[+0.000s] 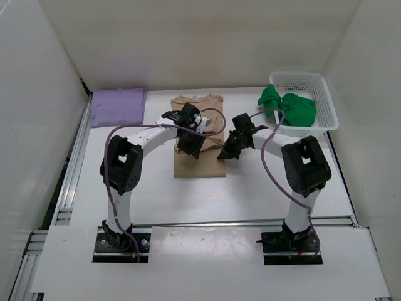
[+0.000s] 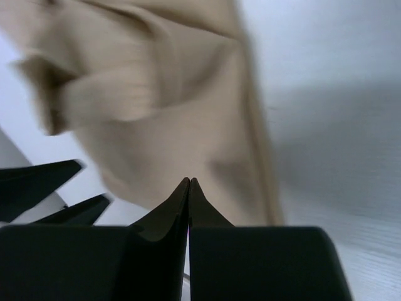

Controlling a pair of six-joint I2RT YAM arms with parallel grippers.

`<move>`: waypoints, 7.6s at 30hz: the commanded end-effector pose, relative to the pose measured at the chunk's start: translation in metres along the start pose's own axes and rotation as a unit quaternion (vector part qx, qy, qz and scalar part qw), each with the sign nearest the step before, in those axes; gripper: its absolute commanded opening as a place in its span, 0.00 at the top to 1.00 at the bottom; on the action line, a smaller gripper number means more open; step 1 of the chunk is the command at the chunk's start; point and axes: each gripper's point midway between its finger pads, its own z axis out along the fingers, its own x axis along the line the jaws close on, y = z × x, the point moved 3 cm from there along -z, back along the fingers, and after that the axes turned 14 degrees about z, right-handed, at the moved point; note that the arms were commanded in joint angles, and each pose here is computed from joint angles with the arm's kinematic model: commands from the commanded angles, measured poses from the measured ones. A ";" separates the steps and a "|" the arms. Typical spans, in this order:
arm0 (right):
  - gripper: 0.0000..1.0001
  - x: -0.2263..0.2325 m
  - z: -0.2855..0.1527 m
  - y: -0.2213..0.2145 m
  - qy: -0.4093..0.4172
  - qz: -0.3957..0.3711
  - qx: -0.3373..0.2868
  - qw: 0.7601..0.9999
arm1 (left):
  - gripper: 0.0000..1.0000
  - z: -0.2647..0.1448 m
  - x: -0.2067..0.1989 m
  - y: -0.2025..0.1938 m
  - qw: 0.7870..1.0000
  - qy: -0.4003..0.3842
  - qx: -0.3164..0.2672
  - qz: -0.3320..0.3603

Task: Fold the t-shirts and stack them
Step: Fold the folded rectangular tshirt in 1/3 of the way, then grab one side of the 2/3 rectangular tshirt with both arms, then fold the long partially folded tshirt into a neat square, then put the neatly folded tshirt into the corner of the board with the left arm

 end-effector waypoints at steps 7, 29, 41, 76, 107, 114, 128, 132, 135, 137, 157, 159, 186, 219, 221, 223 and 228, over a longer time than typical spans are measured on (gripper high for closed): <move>1.00 -0.019 0.014 -0.020 0.036 0.092 0.060 0.993 | 0.45 0.014 -0.047 0.068 0.988 -0.131 -0.067 0.042; 1.00 -0.081 0.023 -0.039 -0.026 0.089 0.094 0.991 | 0.58 0.012 0.086 0.111 0.954 0.296 -0.048 0.014; 0.39 -0.022 -0.042 -0.006 -0.017 -0.102 0.009 0.995 | 0.34 -0.071 0.058 0.013 0.995 0.069 -0.050 -0.050; 1.00 -0.071 0.001 -0.058 -0.043 -0.034 0.099 0.994 | 0.90 0.009 -0.001 -0.094 0.980 -0.149 0.051 -0.122; 1.00 -0.038 -0.181 -0.191 0.001 -0.193 0.024 0.981 | 0.90 -0.204 -0.062 -0.148 0.998 0.026 0.061 -0.001; 1.00 -0.013 -0.153 -0.147 -0.034 -0.183 0.045 0.981 | 0.90 -0.182 -0.027 -0.104 0.997 0.022 0.052 -0.053; 1.00 0.004 -0.111 -0.076 -0.063 -0.097 0.064 0.991 | 0.90 -0.123 0.047 -0.029 0.991 -0.019 0.041 -0.123; 1.00 0.004 -0.093 -0.059 -0.066 -0.072 0.056 0.994 | 0.90 -0.108 0.072 -0.018 0.990 -0.012 0.023 -0.138; 1.00 0.008 -0.076 -0.036 -0.061 -0.041 0.048 0.996 | 0.90 -0.096 0.088 -0.014 0.988 -0.020 0.020 -0.153; 1.00 0.010 -0.060 -0.024 -0.062 -0.027 0.049 0.997 | 0.85 -0.087 0.098 -0.011 0.988 -0.016 0.014 -0.156; 0.80 0.047 -0.038 0.041 -0.056 -0.074 -0.067 0.993 | 0.61 -0.092 0.133 0.024 0.984 0.006 -0.117 -0.137; 0.94 0.033 -0.032 0.026 -0.071 -0.059 -0.054 0.994 | 0.61 -0.077 0.110 0.019 0.987 -0.031 -0.088 -0.133; 0.47 0.049 -0.043 0.046 -0.061 -0.105 -0.043 0.992 | 0.00 -0.095 0.140 0.018 0.983 0.090 -0.101 -0.126; 0.64 -0.016 0.004 0.011 -0.030 -0.014 0.110 0.993 | 0.90 0.010 0.108 -0.050 0.959 -0.164 0.003 -0.231; 0.61 -0.014 -0.008 0.024 -0.038 -0.029 0.084 0.995 | 0.90 -0.007 0.139 -0.028 0.974 -0.087 -0.014 -0.208; 0.60 -0.015 -0.018 0.039 -0.043 -0.029 0.065 0.997 | 0.90 -0.024 0.179 -0.006 0.981 0.012 -0.023 -0.190; 0.60 -0.006 -0.049 0.060 -0.035 -0.043 0.029 0.998 | 0.90 -0.046 0.240 0.041 0.951 0.273 -0.019 -0.144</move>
